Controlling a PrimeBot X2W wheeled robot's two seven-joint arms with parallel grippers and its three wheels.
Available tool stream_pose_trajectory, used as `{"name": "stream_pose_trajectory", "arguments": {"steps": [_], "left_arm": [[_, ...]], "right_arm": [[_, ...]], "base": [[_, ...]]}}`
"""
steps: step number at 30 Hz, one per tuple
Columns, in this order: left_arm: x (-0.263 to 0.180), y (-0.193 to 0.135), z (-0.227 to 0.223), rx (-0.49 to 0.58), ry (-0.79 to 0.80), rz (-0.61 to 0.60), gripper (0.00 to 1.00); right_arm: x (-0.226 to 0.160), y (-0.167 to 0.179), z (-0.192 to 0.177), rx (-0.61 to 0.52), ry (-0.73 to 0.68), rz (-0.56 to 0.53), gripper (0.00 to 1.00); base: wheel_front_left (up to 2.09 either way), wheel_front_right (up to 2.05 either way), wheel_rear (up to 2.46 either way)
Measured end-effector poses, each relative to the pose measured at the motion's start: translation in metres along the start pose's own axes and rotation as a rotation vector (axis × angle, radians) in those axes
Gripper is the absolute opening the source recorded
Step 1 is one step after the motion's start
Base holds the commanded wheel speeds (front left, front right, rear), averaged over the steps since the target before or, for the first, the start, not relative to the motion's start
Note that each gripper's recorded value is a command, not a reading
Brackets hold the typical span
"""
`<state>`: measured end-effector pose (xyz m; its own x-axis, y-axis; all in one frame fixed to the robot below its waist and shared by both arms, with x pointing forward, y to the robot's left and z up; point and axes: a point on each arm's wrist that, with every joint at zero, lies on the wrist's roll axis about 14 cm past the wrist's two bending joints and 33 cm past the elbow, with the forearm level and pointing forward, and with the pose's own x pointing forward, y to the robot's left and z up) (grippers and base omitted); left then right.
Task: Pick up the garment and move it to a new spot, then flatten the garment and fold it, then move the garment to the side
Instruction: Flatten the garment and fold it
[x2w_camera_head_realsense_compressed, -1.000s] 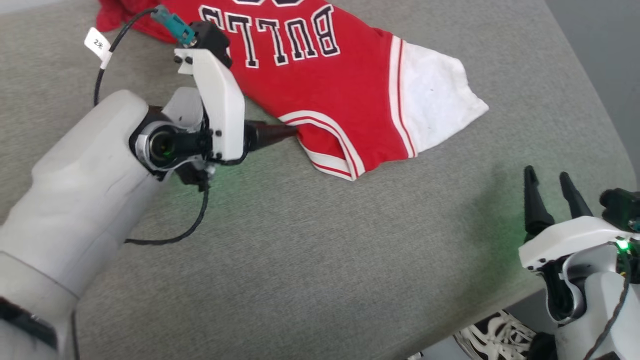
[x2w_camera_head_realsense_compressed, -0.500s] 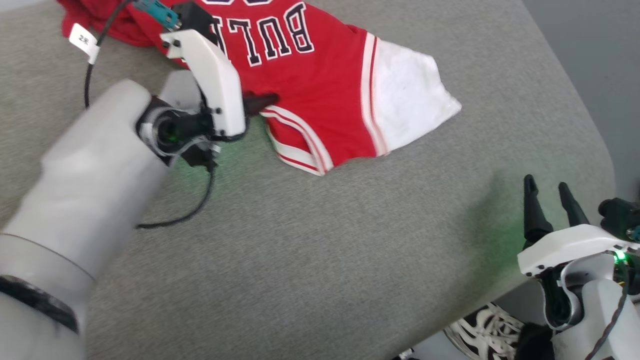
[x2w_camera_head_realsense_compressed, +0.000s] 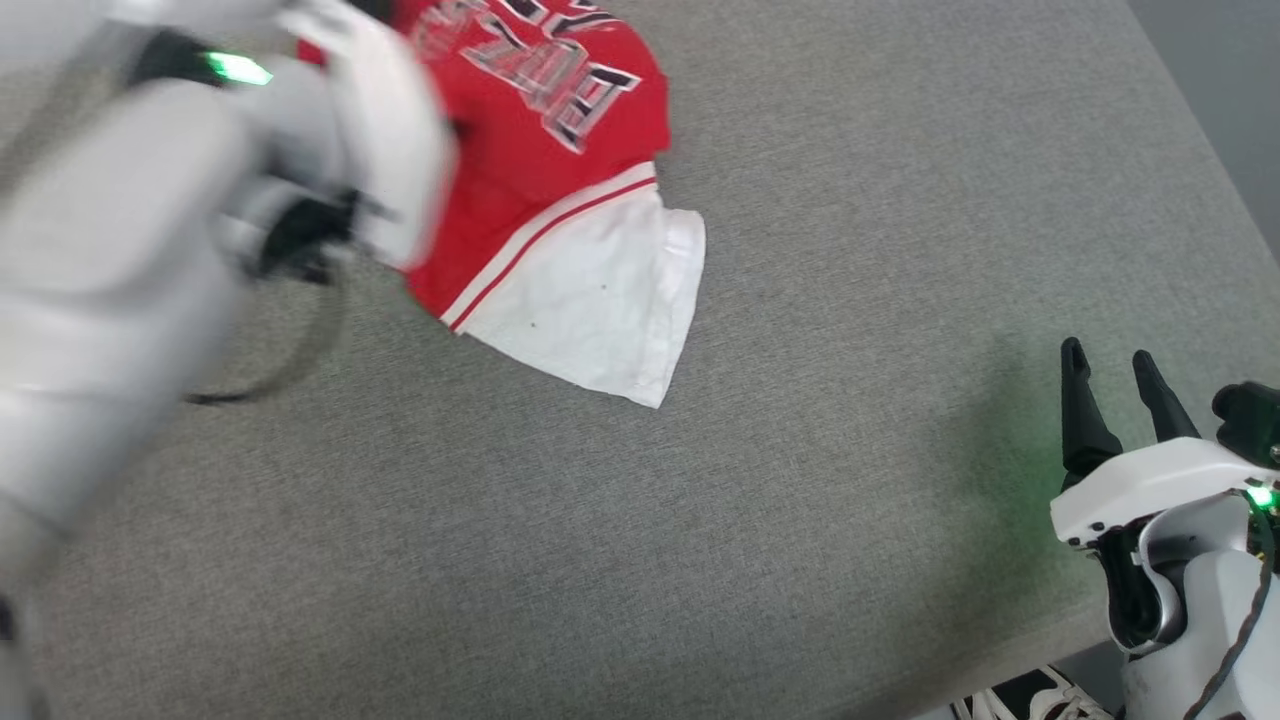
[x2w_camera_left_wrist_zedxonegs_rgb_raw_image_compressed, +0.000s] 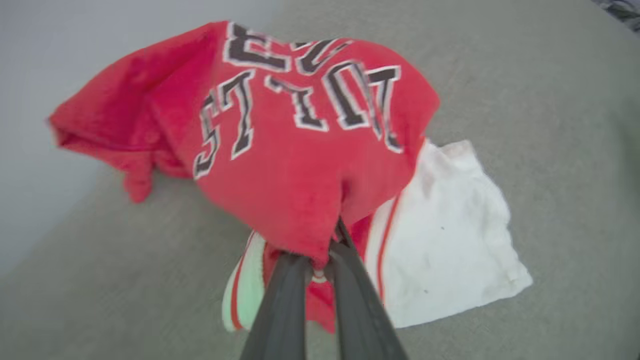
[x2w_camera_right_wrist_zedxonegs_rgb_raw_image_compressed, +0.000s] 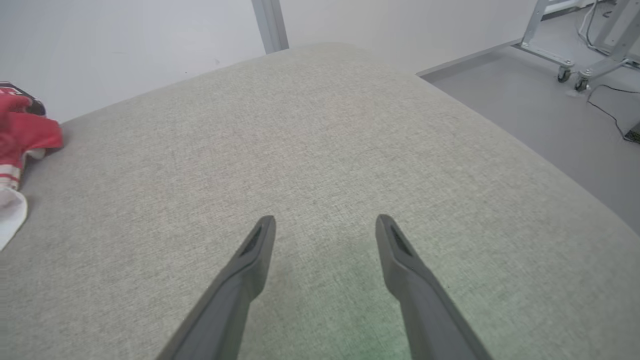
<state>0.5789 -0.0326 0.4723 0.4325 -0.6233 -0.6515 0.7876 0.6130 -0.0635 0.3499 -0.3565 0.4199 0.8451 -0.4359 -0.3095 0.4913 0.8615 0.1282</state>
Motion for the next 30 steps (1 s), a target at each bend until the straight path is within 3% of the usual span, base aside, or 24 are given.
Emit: {"name": "stream_pose_trajectory", "arguments": {"steps": [6,9,13,14,15,16,21,28,30], "left_arm": [[0.024,-0.122,-0.014,0.093,0.044,-0.3,0.0],[0.03,-0.151,-0.028,0.096,0.071,-0.38,0.0],[0.041,-0.153,-0.052,0.073,0.115,-0.383,0.0],[0.043,-0.151,-0.056,0.059,0.118,-0.378,0.23],[0.044,-0.148,-0.058,0.05,0.123,-0.372,0.82],[0.043,-0.145,-0.06,0.044,0.125,-0.367,1.0],[0.027,-0.126,-0.058,-0.048,0.129,-0.365,1.0],[0.001,-0.065,-0.044,-0.136,0.106,-0.259,1.0],[0.0,-0.054,-0.048,-0.204,0.115,-0.239,1.0]], "right_arm": [[0.004,0.007,0.0,-0.005,0.005,0.015,1.0],[0.004,0.005,-0.001,-0.008,0.007,0.007,1.0],[0.003,0.001,-0.005,-0.002,0.018,-0.007,1.0],[0.003,0.001,-0.006,0.001,0.019,-0.009,1.0],[0.002,0.0,-0.007,0.003,0.022,-0.01,1.0],[0.002,0.001,-0.008,0.004,0.024,-0.011,1.0],[0.004,0.005,-0.012,0.013,0.03,-0.002,1.0],[0.009,0.018,-0.01,0.017,0.024,0.03,1.0],[0.01,0.019,-0.009,0.016,0.022,0.034,1.0]], "base": [[0.0,0.0,0.0],[0.0,0.0,0.0],[0.0,0.0,0.0],[0.0,0.0,0.0],[0.0,0.0,0.0],[0.0,0.0,0.0],[0.0,0.0,0.0],[0.0,0.0,0.0],[0.0,0.0,0.0]]}}
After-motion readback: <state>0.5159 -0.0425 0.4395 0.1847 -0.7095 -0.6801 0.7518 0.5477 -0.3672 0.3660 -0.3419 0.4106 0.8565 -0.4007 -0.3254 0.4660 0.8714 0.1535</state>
